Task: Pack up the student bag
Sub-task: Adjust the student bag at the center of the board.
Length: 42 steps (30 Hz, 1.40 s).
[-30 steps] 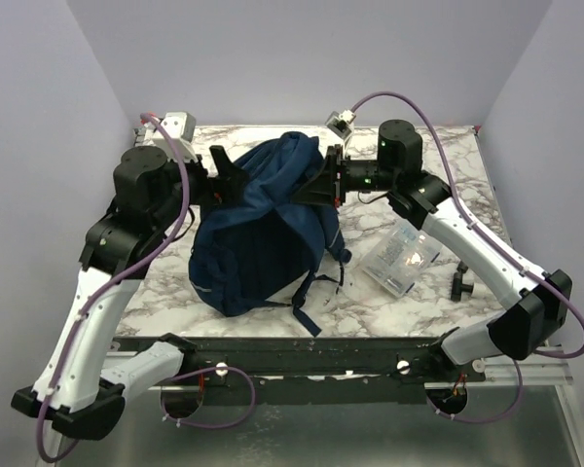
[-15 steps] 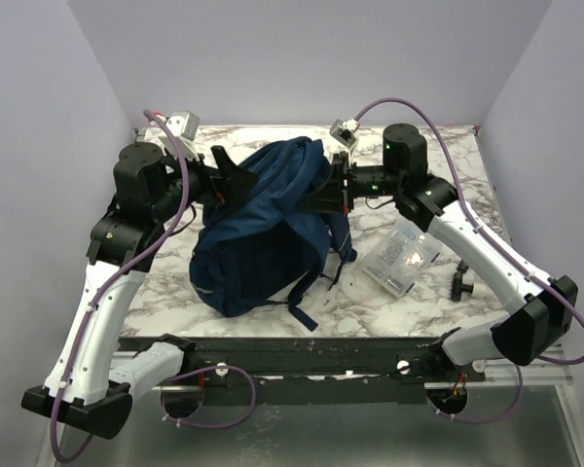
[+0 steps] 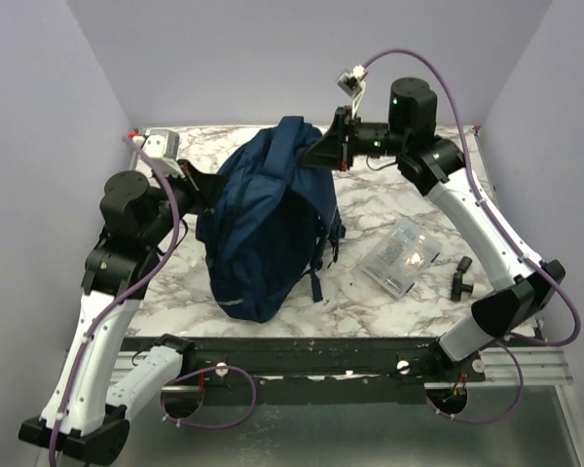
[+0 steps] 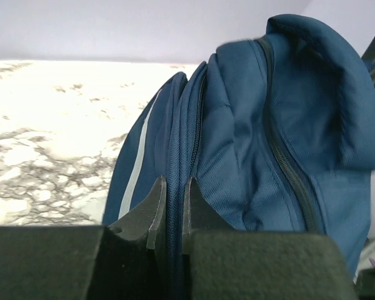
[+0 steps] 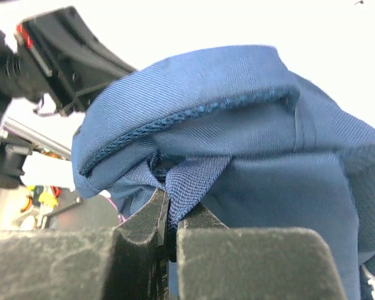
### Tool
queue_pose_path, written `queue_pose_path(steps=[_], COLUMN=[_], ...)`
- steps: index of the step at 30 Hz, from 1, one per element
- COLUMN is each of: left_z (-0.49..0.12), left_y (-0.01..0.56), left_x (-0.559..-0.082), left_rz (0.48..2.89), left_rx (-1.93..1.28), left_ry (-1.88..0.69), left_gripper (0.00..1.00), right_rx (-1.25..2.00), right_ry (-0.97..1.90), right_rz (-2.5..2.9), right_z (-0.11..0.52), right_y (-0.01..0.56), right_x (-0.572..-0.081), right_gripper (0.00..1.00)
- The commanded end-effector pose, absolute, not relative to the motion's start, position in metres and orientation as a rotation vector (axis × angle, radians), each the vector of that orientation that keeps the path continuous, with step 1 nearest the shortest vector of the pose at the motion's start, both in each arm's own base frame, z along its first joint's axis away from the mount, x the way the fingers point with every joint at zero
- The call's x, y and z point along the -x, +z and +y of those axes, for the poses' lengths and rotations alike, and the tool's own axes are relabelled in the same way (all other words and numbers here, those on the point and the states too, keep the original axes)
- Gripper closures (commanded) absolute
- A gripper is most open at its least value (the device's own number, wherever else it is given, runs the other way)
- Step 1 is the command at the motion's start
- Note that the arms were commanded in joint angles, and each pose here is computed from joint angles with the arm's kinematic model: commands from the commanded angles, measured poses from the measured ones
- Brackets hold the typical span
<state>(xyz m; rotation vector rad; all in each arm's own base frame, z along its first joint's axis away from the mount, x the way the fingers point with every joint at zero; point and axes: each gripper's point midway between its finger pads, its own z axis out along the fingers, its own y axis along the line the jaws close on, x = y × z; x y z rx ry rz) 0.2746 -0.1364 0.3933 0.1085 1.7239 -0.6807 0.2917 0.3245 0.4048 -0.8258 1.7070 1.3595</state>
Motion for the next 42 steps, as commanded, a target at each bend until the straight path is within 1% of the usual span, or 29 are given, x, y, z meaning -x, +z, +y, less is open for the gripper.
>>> queue_pose_path(steps=[1, 4, 7, 9, 10, 13, 15, 17, 19, 20, 21, 23, 24, 25, 26, 28, 29, 30, 34, 37, 38, 39, 42], left_z=[-0.08, -0.085, -0.089, -0.09, -0.09, -0.09, -0.086, -0.077, -0.077, -0.079, -0.083, -0.09, -0.092, -0.092, -0.092, -0.093, -0.094, -0.095, -0.104, -0.109, -0.11, -0.109, -0.105], left_y=[0.474, 0.49, 0.484, 0.466, 0.45, 0.388, 0.356, 0.352, 0.363, 0.37, 0.376, 0.379, 0.377, 0.374, 0.371, 0.368, 0.368, 0.369, 0.373, 0.374, 0.373, 0.372, 0.372], left_x=[-0.244, -0.231, -0.223, -0.218, -0.218, -0.227, -0.232, -0.231, -0.227, -0.225, -0.222, -0.22, -0.22, -0.22, -0.22, -0.22, -0.219, -0.218, -0.215, -0.213, -0.213, -0.212, -0.21], left_rz=[1.364, 1.316, 1.305, 1.322, 1.345, 1.47, 1.552, 1.566, 1.541, 1.534, 1.534, 1.547, 1.555, 1.56, 1.564, 1.569, 1.57, 1.569, 1.574, 1.582, 1.586, 1.586, 1.58], left_rx=[0.046, 0.041, 0.032, 0.049, 0.063, 0.143, 0.196, 0.223, 0.204, 0.184, 0.163, 0.147, 0.153, 0.159, 0.168, 0.182, 0.183, 0.182, 0.158, 0.152, 0.151, 0.153, 0.16], left_ry=[-0.507, -0.573, -0.618, -0.642, -0.654, -0.664, -0.635, -0.588, -0.586, -0.595, -0.618, -0.658, -0.672, -0.678, -0.684, -0.698, -0.707, -0.719, -0.771, -0.81, -0.814, -0.813, -0.789], left_gripper=[1.0, 1.0, 1.0, 1.0, 1.0, 1.0, 1.0, 1.0, 1.0, 1.0, 1.0, 1.0, 1.0, 1.0, 1.0, 1.0, 1.0, 0.96, 0.9, 0.76, 0.7, 0.62, 0.41], right_rx=[0.629, 0.658, 0.689, 0.678, 0.651, 0.574, 0.554, 0.53, 0.509, 0.507, 0.514, 0.536, 0.539, 0.537, 0.542, 0.558, 0.572, 0.58, 0.575, 0.591, 0.595, 0.599, 0.596], right_ry=[1.171, 1.17, 1.19, 1.188, 1.167, 1.143, 1.181, 1.198, 1.186, 1.18, 1.18, 1.192, 1.195, 1.203, 1.223, 1.301, 1.35, 1.386, 1.467, 1.487, 1.492, 1.496, 1.49], right_rz=[1.608, 1.522, 1.516, 1.581, 1.61, 1.776, 1.867, 1.916, 1.9, 1.879, 1.86, 1.833, 1.825, 1.817, 1.804, 1.787, 1.78, 1.767, 1.705, 1.671, 1.663, 1.663, 1.68], right_z=[0.298, 0.298, 0.297, 0.294, 0.29, 0.283, 0.286, 0.287, 0.285, 0.284, 0.283, 0.283, 0.282, 0.281, 0.282, 0.285, 0.287, 0.289, 0.291, 0.292, 0.293, 0.295, 0.296], right_y=[0.474, 0.51, 0.51, 0.476, 0.459, 0.376, 0.34, 0.324, 0.334, 0.345, 0.356, 0.374, 0.379, 0.382, 0.384, 0.384, 0.384, 0.386, 0.395, 0.4, 0.4, 0.399, 0.391], right_x=[-0.342, -0.337, -0.326, -0.323, -0.322, -0.325, -0.324, -0.324, -0.325, -0.324, -0.322, -0.317, -0.315, -0.311, -0.306, -0.294, -0.287, -0.281, -0.27, -0.266, -0.265, -0.263, -0.262], right_gripper=[1.0, 1.0, 1.0, 1.0, 1.0, 1.0, 1.0, 1.0, 1.0, 0.98, 0.94, 0.9, 0.84, 0.75, 0.64, 0.48, 0.42, 0.39, 0.22, 0.13, 0.11, 0.1, 0.08])
